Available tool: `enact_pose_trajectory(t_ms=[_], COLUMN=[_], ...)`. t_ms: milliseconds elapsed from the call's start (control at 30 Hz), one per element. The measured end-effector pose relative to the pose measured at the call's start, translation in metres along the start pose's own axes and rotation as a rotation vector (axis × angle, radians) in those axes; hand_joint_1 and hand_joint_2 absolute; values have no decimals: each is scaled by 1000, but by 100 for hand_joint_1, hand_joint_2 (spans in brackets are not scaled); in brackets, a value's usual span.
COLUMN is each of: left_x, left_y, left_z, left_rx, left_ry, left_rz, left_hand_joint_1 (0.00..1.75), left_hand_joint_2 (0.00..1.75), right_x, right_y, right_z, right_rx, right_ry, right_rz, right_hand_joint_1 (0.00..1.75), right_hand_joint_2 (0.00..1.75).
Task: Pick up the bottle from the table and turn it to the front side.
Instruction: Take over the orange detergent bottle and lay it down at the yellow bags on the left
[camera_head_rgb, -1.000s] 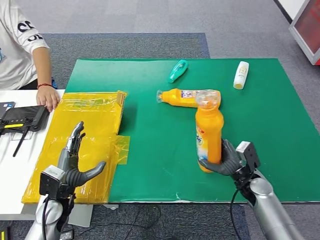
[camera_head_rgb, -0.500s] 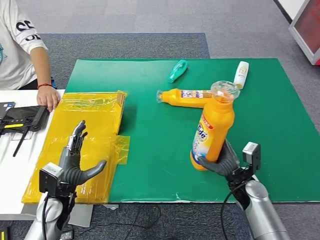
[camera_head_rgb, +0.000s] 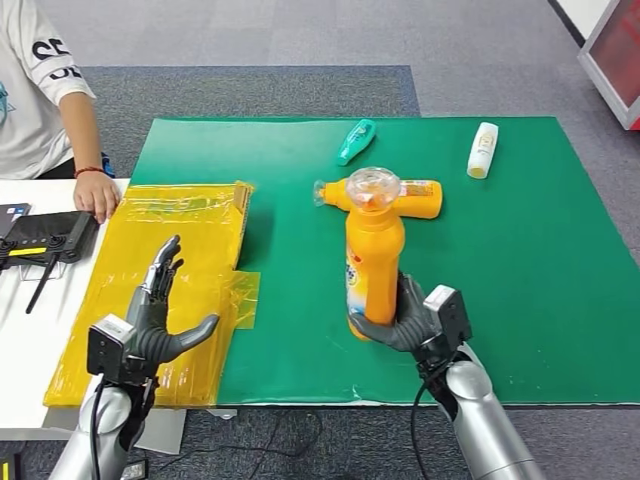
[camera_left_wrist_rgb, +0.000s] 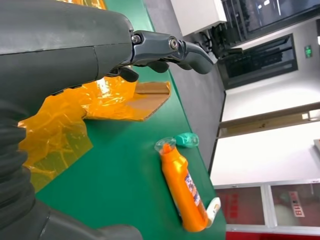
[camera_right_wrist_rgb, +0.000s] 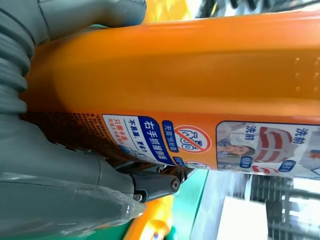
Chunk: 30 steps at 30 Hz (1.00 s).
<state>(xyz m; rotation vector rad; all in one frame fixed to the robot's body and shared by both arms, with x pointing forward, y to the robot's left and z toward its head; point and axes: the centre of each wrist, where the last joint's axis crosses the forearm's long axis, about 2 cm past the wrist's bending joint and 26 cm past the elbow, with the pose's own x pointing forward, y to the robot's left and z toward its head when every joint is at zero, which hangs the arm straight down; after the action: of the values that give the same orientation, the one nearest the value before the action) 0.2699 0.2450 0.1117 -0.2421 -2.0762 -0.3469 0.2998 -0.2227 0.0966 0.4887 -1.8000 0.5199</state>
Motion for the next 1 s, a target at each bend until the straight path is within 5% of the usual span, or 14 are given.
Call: enact_pose_trajectory(t_ms=[200, 567, 1000], left_x=[0, 0, 9], left_y=[-1, 0, 31], left_z=[2, 1, -52], left_rx=[-2, -4, -164], left_ry=[29, 29, -95], left_rz=[-9, -14, 51], left_hand_joint_1=[0, 0, 0], left_hand_joint_2=[175, 175, 175], right_x=[8, 11, 18], right_y=[21, 35, 56], right_z=[-7, -13, -40], right_rx=[-129, -116, 28], right_ry=[15, 1, -53], right_rz=[159, 134, 70], right_hand_joint_1=[175, 175, 175], right_hand_joint_2=[175, 175, 175])
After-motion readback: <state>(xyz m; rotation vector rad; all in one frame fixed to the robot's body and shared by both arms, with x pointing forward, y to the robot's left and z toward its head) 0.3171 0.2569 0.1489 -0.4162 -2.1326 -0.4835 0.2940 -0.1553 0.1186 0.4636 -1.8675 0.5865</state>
